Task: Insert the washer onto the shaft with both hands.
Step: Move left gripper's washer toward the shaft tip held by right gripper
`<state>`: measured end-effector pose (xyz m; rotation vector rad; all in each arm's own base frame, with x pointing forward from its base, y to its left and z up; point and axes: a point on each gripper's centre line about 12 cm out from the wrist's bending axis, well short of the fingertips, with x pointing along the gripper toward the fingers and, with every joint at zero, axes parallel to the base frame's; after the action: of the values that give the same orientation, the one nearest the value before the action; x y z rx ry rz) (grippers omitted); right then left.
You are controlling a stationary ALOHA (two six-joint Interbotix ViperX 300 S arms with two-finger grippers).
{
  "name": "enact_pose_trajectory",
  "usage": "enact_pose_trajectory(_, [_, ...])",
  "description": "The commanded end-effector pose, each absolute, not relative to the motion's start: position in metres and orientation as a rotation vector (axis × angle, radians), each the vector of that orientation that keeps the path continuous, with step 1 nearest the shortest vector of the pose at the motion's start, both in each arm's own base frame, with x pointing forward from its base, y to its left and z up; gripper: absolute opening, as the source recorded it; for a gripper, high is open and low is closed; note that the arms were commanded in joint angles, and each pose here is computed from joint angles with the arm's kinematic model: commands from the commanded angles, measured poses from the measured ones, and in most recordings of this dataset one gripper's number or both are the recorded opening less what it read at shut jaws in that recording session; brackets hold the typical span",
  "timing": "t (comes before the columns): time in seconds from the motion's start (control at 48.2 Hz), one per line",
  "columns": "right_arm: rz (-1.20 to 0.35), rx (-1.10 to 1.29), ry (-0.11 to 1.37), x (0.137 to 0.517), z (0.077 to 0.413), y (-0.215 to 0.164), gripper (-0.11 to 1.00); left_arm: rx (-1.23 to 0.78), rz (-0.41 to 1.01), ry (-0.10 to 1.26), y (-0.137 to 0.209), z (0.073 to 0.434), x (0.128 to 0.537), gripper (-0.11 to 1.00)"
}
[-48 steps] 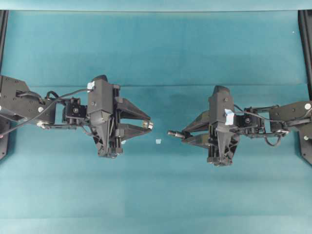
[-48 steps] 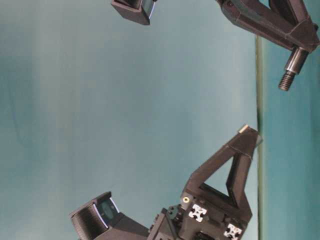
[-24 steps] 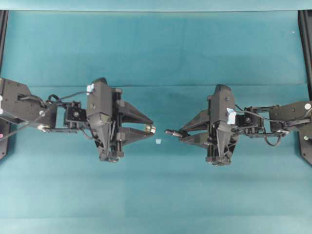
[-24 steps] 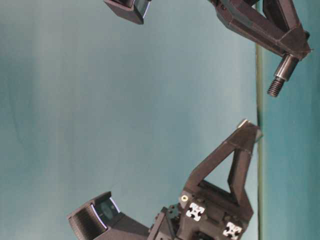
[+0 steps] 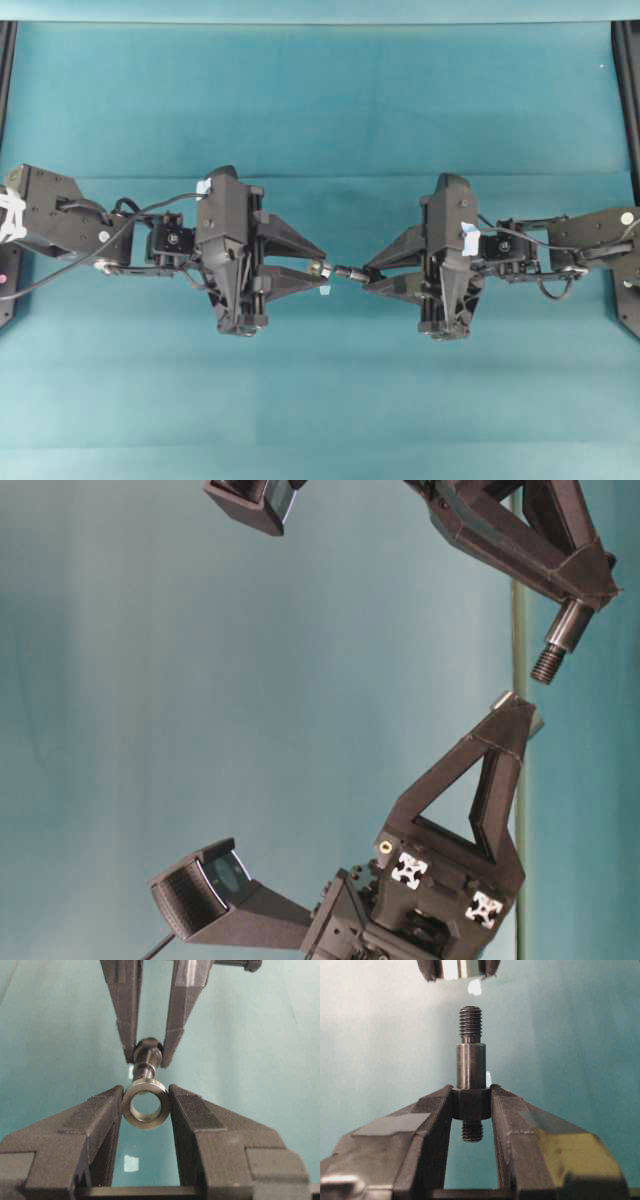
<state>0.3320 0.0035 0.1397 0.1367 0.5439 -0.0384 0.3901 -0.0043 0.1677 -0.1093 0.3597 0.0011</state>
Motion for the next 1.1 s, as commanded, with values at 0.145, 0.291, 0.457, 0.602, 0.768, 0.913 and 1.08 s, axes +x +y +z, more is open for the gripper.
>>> enact_pose_trajectory(0.145, [-0.031,0.134,0.494,0.340,0.150,0.005,0.00,-0.111,0.005,0.327,-0.002,0.176,0.395,0.37])
enact_pose_trajectory(0.291, [-0.030,0.131,0.489,0.342,0.152,0.005,0.00,-0.111,0.007,0.327,-0.001,0.176,0.395,0.37])
enact_pose_trajectory(0.457, [-0.026,0.128,0.485,0.344,0.153,0.005,0.00,-0.110,0.008,0.333,-0.001,0.174,0.395,0.37])
enact_pose_trajectory(0.602, [-0.026,0.128,0.485,0.345,0.153,0.005,0.00,-0.111,0.007,0.338,-0.001,0.172,0.396,0.37])
enact_pose_trajectory(0.768, [-0.026,0.130,0.485,0.345,0.153,0.005,0.00,-0.110,0.008,0.339,-0.001,0.171,0.398,0.37])
enact_pose_trajectory(0.913, [-0.026,0.128,0.486,0.345,0.152,0.005,0.00,-0.111,0.009,0.336,-0.001,0.171,0.401,0.37])
enact_pose_trajectory(1.08, [-0.027,0.130,0.492,0.345,0.152,0.005,0.00,-0.108,0.006,0.332,-0.001,0.172,0.405,0.37])
